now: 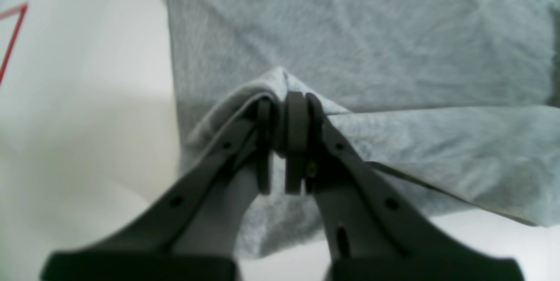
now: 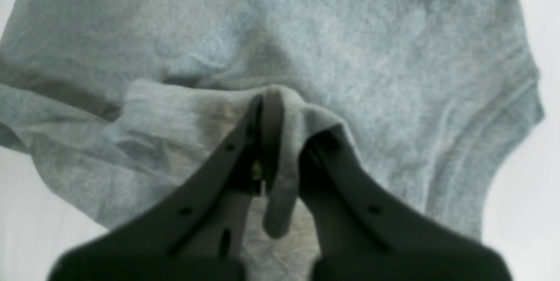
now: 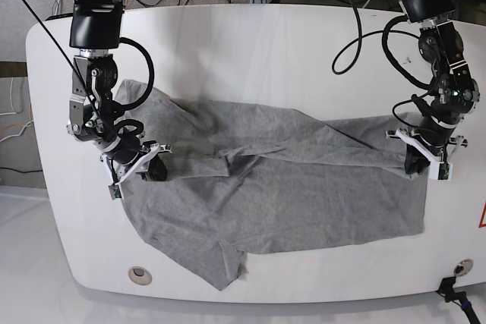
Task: Fold the T-shirt properly
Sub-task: 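Carry the shoulder edges over the shirt toward the hem, then release the shoulder edges and raise both grippers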
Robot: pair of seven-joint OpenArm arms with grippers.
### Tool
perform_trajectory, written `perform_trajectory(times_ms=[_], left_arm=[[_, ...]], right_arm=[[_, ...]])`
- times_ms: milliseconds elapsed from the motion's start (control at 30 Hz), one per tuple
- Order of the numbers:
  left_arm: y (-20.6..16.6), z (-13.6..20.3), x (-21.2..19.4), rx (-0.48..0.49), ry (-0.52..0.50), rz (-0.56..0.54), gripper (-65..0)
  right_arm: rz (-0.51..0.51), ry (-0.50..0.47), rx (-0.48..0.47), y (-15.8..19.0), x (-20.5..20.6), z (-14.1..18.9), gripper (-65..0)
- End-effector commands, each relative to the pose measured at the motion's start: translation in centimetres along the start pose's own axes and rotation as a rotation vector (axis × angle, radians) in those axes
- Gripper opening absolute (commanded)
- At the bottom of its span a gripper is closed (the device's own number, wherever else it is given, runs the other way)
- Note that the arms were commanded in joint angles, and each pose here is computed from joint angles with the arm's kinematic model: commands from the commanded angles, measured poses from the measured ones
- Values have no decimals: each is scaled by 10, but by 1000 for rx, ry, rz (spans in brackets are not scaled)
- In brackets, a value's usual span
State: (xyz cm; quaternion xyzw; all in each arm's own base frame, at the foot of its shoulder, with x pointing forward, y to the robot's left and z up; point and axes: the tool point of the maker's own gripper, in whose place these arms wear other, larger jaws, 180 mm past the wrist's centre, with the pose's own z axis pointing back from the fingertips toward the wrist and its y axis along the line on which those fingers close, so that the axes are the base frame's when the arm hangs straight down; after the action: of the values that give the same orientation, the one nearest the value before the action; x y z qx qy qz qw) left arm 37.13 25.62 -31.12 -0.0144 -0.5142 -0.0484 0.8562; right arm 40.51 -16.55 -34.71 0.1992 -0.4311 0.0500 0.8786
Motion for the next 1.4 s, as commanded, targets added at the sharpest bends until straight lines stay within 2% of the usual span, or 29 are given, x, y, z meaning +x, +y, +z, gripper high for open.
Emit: perform_trajectory(times_ms=[0, 33, 133, 167, 200, 300, 400, 467, 633, 700, 833, 1033, 1233, 1367], left_arm=[[4, 0, 21, 1, -66, -3, -650], [4, -1, 23, 2, -71, -2, -650], [5, -1, 24, 5, -72, -1, -403], [5, -1, 24, 5, -72, -1, -332], [6, 0, 24, 7, -71, -3, -281], [15, 0, 22, 46, -44, -61, -194], [20, 4, 22, 83, -30, -121, -189], [23, 12, 25, 113, -33, -168, -189], [11, 42, 22, 127, -99, -291, -189], [4, 52, 18, 114, -123, -311, -189], [-6, 64, -3, 84, -111, -318, -189], [-14, 75, -25, 53, -101, -316, -189], [-15, 77, -29, 49, -91, -314, -189], [-8, 79, -27, 73, -97, -302, -189]], right_arm=[[9, -60, 6, -2, 22, 3, -650], [6, -58, 5, -3, 21, 2, -650], [-10, -41, -1, -7, 15, 0, -650], [-11, -39, -5, -8, 14, 0, -617], [-11, -45, -5, -8, 17, -1, -552], [-9, -47, -9, -10, 19, 0, -360], [20, -54, -28, -18, 25, 8, -189], [61, -66, -29, -14, 27, 18, -126], [220, -103, -30, 7, 28, 60, -123], [297, -73, -52, 12, 15, 73, -123], [405, 22, -157, 12, -31, 91, -123], [369, 33, -291, -14, -68, 120, -123], [308, 94, -312, -45, -95, 129, -123], [276, 127, -286, -48, -109, 121, -123]])
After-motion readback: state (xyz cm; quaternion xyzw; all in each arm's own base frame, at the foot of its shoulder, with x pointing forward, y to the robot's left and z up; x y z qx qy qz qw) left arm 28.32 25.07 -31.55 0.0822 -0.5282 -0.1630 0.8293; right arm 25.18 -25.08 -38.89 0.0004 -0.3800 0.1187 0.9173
